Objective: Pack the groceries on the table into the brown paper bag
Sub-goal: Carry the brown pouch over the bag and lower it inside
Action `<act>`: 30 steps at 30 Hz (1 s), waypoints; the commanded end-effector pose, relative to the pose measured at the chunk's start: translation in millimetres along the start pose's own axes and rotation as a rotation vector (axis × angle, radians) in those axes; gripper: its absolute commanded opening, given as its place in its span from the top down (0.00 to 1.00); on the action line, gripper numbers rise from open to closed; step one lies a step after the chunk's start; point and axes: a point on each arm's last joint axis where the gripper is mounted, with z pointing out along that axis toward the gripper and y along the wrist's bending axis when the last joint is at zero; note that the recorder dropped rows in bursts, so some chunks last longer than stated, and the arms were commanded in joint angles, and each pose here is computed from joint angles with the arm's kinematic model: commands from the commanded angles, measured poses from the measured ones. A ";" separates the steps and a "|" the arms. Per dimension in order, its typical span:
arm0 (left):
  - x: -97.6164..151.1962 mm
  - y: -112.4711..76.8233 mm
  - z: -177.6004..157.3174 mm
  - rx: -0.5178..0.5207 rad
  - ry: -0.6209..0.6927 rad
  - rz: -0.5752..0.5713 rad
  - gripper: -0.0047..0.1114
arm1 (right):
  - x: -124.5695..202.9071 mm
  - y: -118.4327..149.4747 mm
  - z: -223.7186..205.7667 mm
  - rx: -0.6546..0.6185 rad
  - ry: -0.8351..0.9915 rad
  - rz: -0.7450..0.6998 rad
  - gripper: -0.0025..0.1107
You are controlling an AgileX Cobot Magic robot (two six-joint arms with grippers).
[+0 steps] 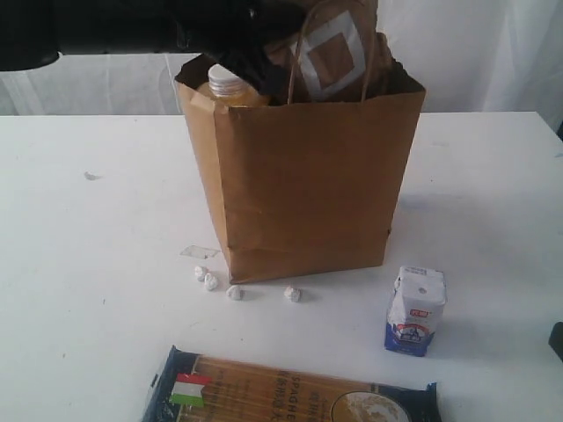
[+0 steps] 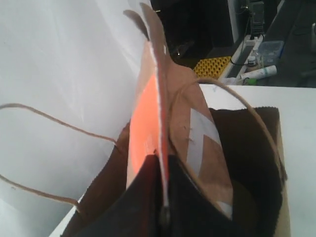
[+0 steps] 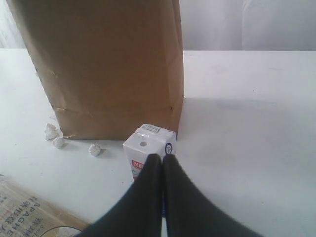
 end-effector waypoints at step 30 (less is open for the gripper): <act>17.5 -5.3 16.5 0.130 0.180 -0.081 0.92 | 1.0 -0.4 0.1 0.005 -0.007 0.007 0.98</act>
